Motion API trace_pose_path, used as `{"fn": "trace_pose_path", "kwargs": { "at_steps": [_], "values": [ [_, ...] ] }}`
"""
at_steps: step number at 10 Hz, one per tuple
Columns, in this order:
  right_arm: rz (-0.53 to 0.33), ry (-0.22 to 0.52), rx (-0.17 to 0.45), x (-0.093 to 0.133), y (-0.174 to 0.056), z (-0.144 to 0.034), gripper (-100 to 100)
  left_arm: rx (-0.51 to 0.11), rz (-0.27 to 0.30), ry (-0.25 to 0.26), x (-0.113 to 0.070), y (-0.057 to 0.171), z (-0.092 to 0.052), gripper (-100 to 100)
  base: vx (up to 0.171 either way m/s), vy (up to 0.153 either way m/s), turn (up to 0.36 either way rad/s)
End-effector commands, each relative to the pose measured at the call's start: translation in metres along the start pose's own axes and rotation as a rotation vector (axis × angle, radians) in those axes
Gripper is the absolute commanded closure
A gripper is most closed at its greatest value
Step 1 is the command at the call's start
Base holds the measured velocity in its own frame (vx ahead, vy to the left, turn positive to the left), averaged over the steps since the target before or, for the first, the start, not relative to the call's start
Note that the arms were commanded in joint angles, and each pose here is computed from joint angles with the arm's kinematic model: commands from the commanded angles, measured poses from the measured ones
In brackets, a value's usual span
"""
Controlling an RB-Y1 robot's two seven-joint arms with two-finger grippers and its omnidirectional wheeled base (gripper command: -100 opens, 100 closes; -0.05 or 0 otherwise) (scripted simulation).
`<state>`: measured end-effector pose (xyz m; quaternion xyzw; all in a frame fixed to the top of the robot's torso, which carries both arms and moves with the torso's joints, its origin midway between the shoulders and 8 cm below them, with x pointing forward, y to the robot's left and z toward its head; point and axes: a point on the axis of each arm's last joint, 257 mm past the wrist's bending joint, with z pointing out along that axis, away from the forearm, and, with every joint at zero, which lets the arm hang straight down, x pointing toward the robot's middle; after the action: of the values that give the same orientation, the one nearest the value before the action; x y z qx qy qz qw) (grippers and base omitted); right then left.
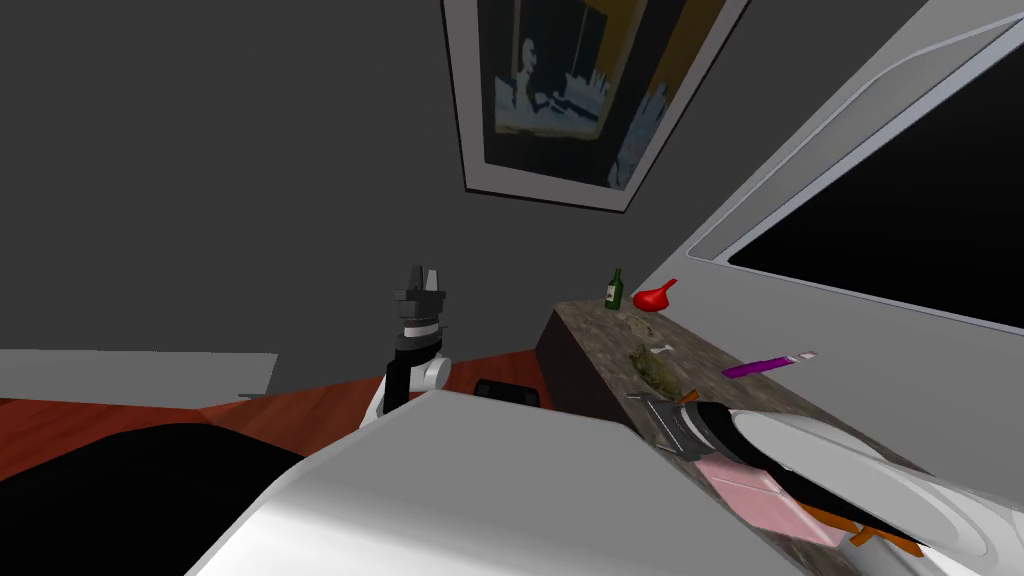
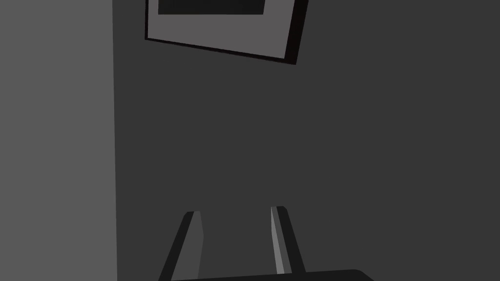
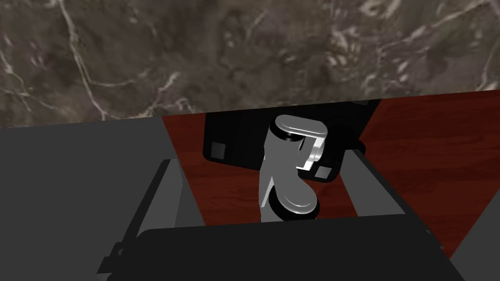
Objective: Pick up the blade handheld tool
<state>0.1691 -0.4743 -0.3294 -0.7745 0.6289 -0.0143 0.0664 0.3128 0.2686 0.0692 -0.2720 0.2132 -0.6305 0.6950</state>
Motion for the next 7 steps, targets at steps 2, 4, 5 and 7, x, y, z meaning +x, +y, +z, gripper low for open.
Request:
{"fn": "trace_pose_path", "kwargs": {
  "at_steps": [2,4,5,7],
  "values": [
    [-0.020,0.033,-0.037,0.015,0.014,-0.001,-100,0.000,0.000,0.000,0.000,0.000,0.000,0,0.041,-0.273,0.111],
    [-0.034,0.067,-0.053,0.029,0.018,-0.003,-100,0.000,0.000,0.000,0.000,0.000,0.000,0,0.045,-0.192,0.057],
    [-0.036,0.075,-0.055,0.033,0.019,-0.004,-100,0.000,0.000,0.000,0.000,0.000,0.000,0,0.035,-0.204,0.045],
    [-0.035,0.070,-0.053,0.032,0.019,-0.003,0,0.000,0.000,0.000,0.000,0.000,0.000,0,0.010,-0.049,0.009]
  ]
}}
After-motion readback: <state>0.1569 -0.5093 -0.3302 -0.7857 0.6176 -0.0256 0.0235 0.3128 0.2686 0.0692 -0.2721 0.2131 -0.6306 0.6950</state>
